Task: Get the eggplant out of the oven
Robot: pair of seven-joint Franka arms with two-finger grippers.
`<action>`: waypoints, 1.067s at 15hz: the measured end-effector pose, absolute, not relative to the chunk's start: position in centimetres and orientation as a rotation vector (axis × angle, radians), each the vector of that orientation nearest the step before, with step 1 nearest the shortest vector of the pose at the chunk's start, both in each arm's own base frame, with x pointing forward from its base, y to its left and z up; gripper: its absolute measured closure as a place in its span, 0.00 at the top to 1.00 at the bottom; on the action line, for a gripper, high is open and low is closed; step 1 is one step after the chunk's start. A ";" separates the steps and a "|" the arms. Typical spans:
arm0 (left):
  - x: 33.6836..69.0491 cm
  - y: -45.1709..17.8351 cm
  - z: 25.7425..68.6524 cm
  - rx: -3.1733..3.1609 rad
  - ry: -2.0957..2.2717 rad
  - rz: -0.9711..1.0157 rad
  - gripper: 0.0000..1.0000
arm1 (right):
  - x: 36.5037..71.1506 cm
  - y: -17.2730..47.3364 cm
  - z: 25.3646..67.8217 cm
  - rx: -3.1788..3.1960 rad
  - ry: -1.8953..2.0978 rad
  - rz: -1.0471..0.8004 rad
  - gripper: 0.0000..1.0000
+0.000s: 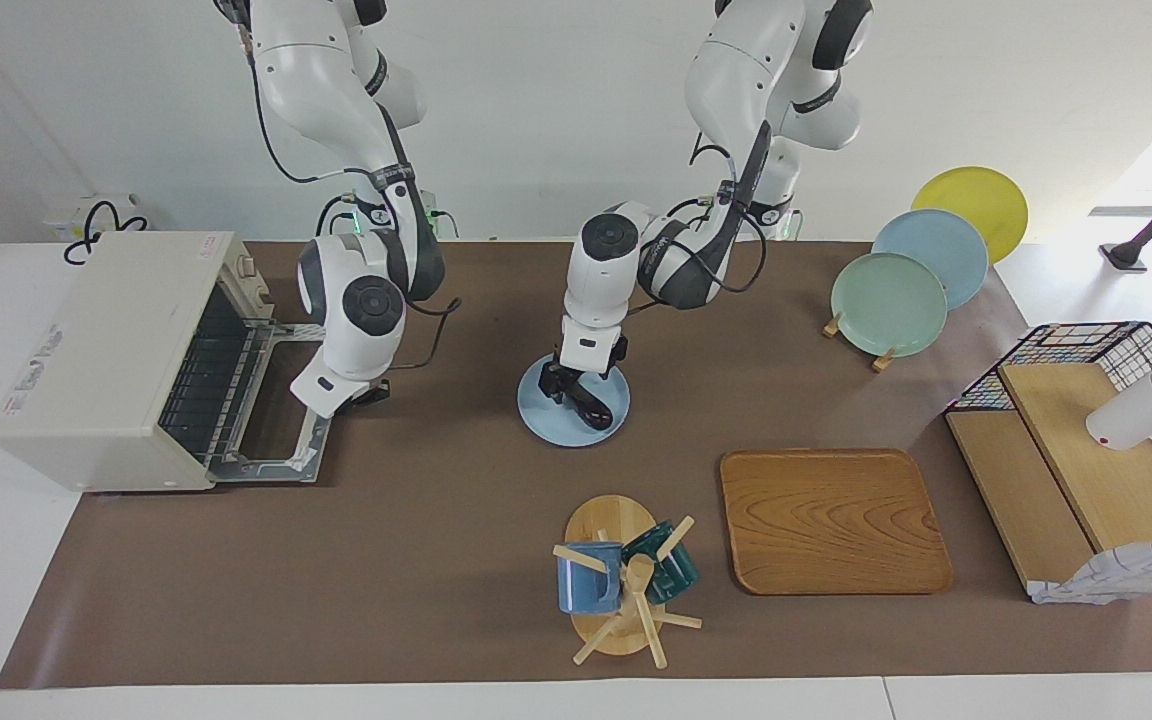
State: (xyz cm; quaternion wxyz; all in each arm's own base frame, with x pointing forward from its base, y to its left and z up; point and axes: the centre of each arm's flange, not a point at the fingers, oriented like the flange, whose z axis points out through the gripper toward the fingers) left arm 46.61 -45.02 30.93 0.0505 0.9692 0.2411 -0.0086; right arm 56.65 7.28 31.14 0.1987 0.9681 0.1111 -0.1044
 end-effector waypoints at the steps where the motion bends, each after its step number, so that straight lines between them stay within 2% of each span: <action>1: 46.7 -45.1 30.9 2.945 0.734 -0.021 0.96 | 56.8 6.9 32.8 2.709 0.319 -0.299 0.01; 6: 46.8 -45.1 30.9 2.930 0.767 -0.014 0.87 | 56.1 0.0 43.1 2.738 0.321 -0.260 0.01; 8: 46.9 -45.0 30.8 2.927 0.778 -0.014 0.71 | 55.7 -3.4 45.0 2.743 0.321 -0.248 0.01; 9: 47.0 -44.9 30.8 2.926 0.785 -0.013 0.71 | 55.6 -4.6 45.5 2.744 0.320 -0.246 0.01; 10: 47.1 -44.8 30.8 2.925 0.792 -0.011 0.67 | 55.6 -5.5 45.8 2.743 0.319 -0.247 0.01; 12: 47.4 -44.4 30.7 2.932 0.791 0.007 0.40 | 55.4 -6.0 46.5 2.753 0.311 -0.269 0.01; 13: 47.5 -44.4 30.8 2.934 0.789 0.013 0.35 | 55.2 -5.7 47.2 2.782 0.292 -0.286 0.01; 16: 47.7 -44.3 30.9 2.937 0.784 0.025 0.35 | 55.5 -4.0 53.0 2.927 0.224 -0.231 0.08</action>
